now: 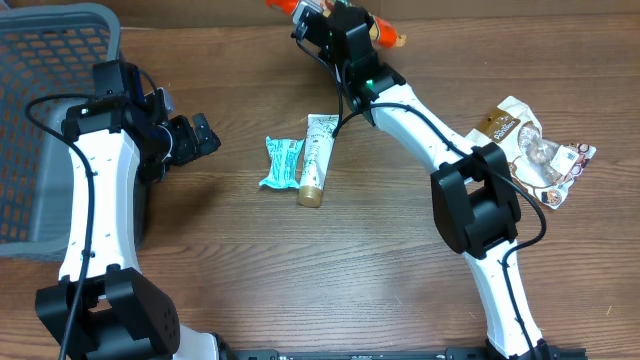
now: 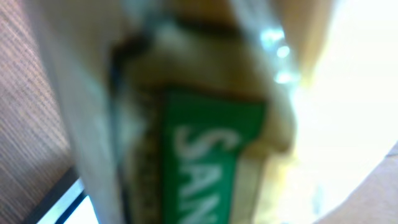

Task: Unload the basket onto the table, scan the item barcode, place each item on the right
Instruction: 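Lift the spaghetti pack and carry it toward the white scanner, then carry the spaghetti pack right and drop it at the table's right edge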

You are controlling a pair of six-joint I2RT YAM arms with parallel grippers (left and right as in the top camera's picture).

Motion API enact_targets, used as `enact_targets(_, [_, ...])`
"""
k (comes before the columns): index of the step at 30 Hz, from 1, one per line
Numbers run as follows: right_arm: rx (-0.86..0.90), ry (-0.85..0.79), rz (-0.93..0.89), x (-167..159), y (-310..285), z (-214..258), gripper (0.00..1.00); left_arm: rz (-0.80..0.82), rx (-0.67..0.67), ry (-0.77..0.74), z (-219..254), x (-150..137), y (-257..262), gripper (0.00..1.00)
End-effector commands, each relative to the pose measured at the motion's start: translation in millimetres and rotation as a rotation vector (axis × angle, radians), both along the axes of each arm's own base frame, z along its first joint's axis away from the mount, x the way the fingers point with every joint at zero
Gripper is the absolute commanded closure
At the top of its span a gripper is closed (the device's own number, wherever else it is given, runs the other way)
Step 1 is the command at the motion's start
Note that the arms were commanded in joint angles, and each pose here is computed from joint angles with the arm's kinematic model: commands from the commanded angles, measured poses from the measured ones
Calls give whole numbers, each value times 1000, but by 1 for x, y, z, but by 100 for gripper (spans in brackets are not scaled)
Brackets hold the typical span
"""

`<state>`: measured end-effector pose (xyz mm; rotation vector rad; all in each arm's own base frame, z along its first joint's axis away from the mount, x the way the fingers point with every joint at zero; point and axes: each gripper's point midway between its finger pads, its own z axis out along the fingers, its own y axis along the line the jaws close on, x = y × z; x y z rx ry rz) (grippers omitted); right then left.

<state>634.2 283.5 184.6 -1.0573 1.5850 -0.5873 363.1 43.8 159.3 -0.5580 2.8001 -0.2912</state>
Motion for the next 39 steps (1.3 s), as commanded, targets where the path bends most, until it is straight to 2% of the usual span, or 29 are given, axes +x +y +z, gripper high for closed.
enact_targets(1, [36,-94,11,3,5,43,96,-24,10,-14,3,4,-1,0])
enact_targets(8, [26,-84,13,4,6,35,96,-24,10,-14,3,4,-1,0])
enact_targets(14, [-148,-91,58,5,8,18,96,-24,10,-14,3,4,-1,0])
enact_targets(19, [-190,-82,70,7,9,6,96,-23,11,-14,3,4,-1,0])
enact_targets(23, [-136,-89,59,4,13,15,96,-23,11,-14,3,4,-1,0])
enact_targets(27, [45,-119,-12,-6,7,65,96,-24,11,-14,3,4,-1,0])
enact_targets(30, [124,-83,-45,-25,-5,104,96,-24,10,-14,3,4,-1,0])
enact_targets(34, [281,67,-119,-78,-35,151,96,-24,10,-14,3,4,-1,1])
enact_targets(37, [359,205,-199,-119,-62,160,96,-23,10,-14,3,4,-1,0])
enact_targets(39, [473,317,-324,-149,-90,157,96,-24,11,-15,3,4,-1,0])
